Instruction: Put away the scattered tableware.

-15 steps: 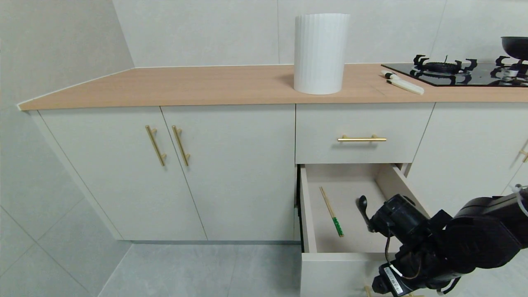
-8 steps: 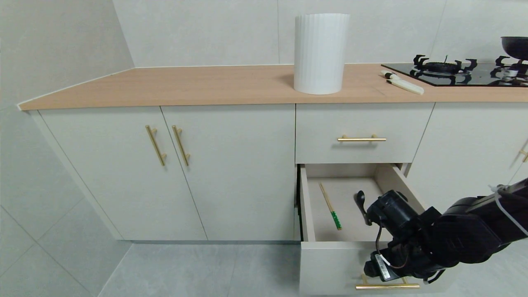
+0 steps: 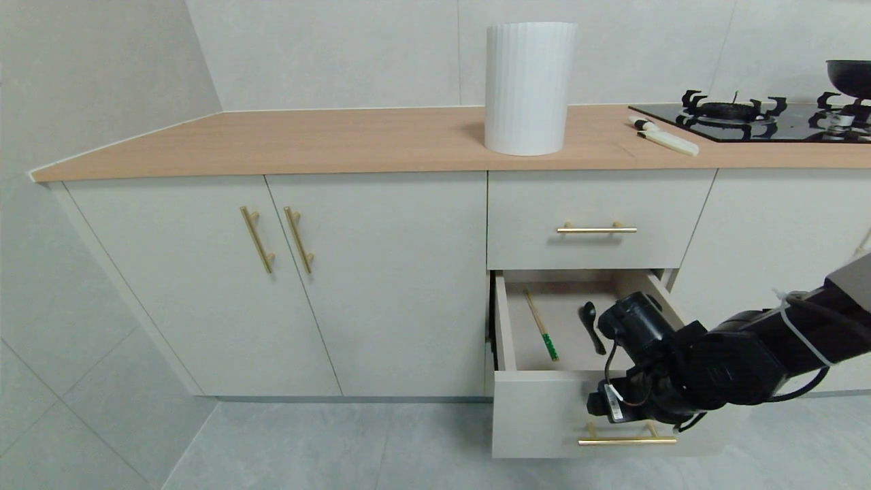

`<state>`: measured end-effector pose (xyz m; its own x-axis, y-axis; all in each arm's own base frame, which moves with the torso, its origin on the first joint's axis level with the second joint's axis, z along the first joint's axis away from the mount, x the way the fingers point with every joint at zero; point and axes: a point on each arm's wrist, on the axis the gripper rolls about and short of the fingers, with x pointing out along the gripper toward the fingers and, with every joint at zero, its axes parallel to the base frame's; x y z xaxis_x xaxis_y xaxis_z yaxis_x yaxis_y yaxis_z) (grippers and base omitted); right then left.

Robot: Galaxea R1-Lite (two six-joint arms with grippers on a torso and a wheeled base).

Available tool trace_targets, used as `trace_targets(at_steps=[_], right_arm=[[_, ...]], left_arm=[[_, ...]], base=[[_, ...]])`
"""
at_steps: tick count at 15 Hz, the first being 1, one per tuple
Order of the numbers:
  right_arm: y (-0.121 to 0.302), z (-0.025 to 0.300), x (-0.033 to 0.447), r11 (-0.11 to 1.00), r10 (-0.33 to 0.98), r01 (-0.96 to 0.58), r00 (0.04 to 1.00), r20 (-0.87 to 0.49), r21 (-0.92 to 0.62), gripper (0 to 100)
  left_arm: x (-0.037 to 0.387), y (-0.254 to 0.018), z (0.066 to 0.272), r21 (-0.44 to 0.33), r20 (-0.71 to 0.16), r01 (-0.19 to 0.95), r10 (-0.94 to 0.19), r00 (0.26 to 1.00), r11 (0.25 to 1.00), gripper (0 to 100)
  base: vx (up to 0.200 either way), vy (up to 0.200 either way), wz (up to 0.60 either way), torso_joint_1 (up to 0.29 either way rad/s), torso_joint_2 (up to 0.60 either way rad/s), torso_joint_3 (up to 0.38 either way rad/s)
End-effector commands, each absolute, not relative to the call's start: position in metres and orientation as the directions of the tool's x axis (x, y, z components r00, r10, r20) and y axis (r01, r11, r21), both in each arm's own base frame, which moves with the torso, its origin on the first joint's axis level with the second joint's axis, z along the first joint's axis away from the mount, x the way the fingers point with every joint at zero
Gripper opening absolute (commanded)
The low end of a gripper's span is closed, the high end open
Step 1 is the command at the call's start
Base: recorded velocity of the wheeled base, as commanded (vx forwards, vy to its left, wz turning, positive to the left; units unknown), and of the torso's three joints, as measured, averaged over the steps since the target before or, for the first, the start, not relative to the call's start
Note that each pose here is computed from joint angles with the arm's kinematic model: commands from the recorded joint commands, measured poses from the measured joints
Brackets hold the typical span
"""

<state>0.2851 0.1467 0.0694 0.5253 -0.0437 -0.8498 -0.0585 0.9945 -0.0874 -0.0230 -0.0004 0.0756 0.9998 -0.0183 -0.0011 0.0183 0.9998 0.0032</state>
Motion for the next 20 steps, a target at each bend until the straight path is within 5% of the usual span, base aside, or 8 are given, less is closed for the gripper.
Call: trace_targets(at_steps=[1, 7, 20], right_arm=[[0.147, 0.070, 0.303, 0.996, -0.044, -0.043, 0.548, -0.836, -0.081, 100], [0.144, 0.054, 0.331, 0.998, -0.060, 0.004, 0.568, -0.821, -0.070, 100], [0.129, 0.010, 0.388, 0.986, -0.106, 0.163, 0.792, -0.601, 0.041, 100]], left_arm=[[-0.023, 0.000, 0.076, 0.003, -0.002, 0.018, -0.018, 1.000, 1.000, 100], [-0.023, 0.000, 0.076, 0.003, -0.002, 0.018, -0.018, 1.000, 1.000, 100], [-0.023, 0.000, 0.076, 0.003, -0.002, 0.018, -0.018, 1.000, 1.000, 100]], base=[[0.000, 0.000, 0.00, 0.000, 0.00, 0.000], [0.000, 0.000, 0.00, 0.000, 0.00, 0.000], [0.000, 0.000, 0.00, 0.000, 0.00, 0.000]])
